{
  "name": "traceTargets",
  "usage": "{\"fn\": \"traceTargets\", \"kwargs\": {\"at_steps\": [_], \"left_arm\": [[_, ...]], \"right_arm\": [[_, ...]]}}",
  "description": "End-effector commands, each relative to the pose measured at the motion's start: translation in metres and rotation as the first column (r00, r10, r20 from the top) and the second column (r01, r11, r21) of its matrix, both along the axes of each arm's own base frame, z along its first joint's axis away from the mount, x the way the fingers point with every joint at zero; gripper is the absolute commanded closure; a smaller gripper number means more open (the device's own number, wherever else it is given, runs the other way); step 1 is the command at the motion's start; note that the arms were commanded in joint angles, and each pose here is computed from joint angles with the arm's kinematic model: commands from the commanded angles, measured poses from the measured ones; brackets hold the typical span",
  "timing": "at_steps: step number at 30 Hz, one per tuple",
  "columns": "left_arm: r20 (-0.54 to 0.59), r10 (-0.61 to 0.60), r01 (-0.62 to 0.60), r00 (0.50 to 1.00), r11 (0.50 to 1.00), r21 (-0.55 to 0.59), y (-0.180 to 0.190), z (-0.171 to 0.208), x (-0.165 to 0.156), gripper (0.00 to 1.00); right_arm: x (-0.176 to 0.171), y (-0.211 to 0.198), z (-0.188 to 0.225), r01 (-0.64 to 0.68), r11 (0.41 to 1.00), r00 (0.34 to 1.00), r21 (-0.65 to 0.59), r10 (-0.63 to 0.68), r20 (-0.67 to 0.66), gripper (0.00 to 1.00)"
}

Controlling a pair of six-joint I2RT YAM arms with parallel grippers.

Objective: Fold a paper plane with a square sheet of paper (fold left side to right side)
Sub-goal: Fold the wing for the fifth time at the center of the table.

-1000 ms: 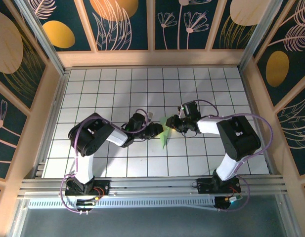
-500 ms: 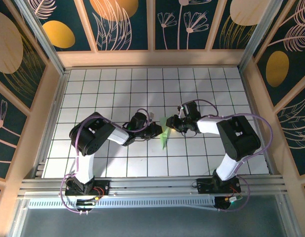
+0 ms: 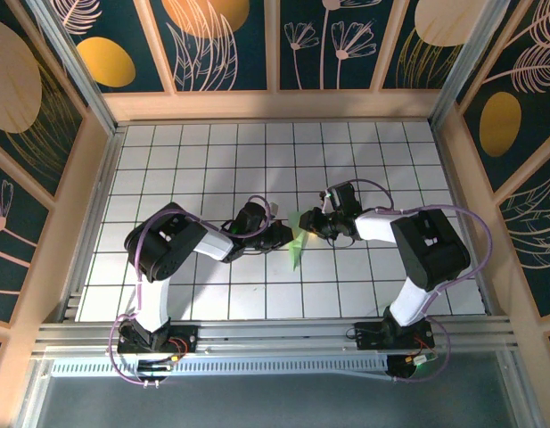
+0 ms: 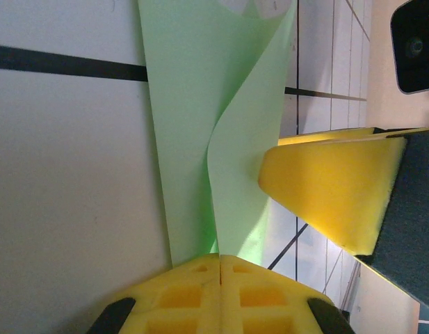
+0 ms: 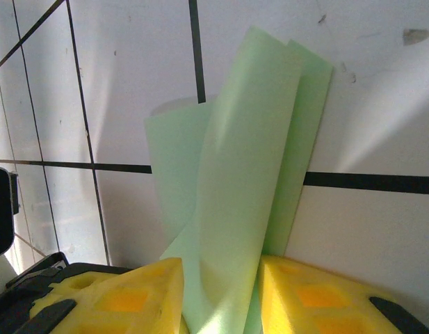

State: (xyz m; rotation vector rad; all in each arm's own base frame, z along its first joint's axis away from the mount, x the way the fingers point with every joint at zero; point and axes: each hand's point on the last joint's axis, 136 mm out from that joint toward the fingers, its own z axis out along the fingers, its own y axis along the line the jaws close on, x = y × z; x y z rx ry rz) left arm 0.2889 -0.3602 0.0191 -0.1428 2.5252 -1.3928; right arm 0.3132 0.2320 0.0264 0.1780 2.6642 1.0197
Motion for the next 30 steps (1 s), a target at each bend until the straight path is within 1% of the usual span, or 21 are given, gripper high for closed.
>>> {"fn": "traceTargets", "kwargs": {"at_steps": [1, 5, 13, 19, 21, 25, 28, 30], "left_arm": [[-0.027, 0.074, -0.069, 0.997, 0.985, 0.158, 0.026, -0.036, 0.003, 1.00], [-0.027, 0.089, -0.082, 0.996, 0.980, 0.180, 0.030, -0.040, 0.003, 1.00], [-0.027, 0.093, -0.087, 0.995, 0.978, 0.188, 0.031, -0.042, 0.004, 1.00], [-0.028, 0.101, -0.093, 0.995, 0.975, 0.199, 0.033, -0.045, 0.004, 1.00], [-0.029, 0.100, -0.092, 0.995, 0.975, 0.201, 0.033, -0.046, 0.004, 1.00], [-0.026, 0.104, -0.096, 0.994, 0.974, 0.204, 0.034, -0.045, 0.005, 1.00], [-0.026, 0.107, -0.099, 0.994, 0.974, 0.206, 0.034, -0.046, 0.005, 1.00], [-0.026, 0.106, -0.098, 0.994, 0.973, 0.206, 0.034, -0.045, 0.005, 1.00]], "right_arm": [[0.006, -0.003, 0.010, 0.013, 0.999, 0.999, -0.034, -0.012, 0.040, 0.66], [0.006, -0.005, 0.012, 0.019, 0.999, 0.999, -0.035, -0.017, 0.048, 0.65], [0.006, -0.003, 0.011, 0.014, 1.000, 0.999, -0.028, -0.013, 0.042, 0.66], [0.008, -0.012, 0.022, 0.026, 0.998, 0.997, -0.048, -0.023, 0.076, 0.66], [0.008, -0.013, 0.024, 0.020, 0.999, 0.997, -0.040, -0.017, 0.081, 0.70], [0.008, -0.003, 0.030, -0.021, 1.000, 0.995, 0.007, 0.021, 0.094, 0.82], [0.008, 0.004, 0.028, -0.040, 0.999, 0.995, 0.017, 0.038, 0.091, 0.91], [0.010, 0.008, 0.025, -0.046, 0.999, 0.996, 0.014, 0.045, 0.082, 0.94]]}}
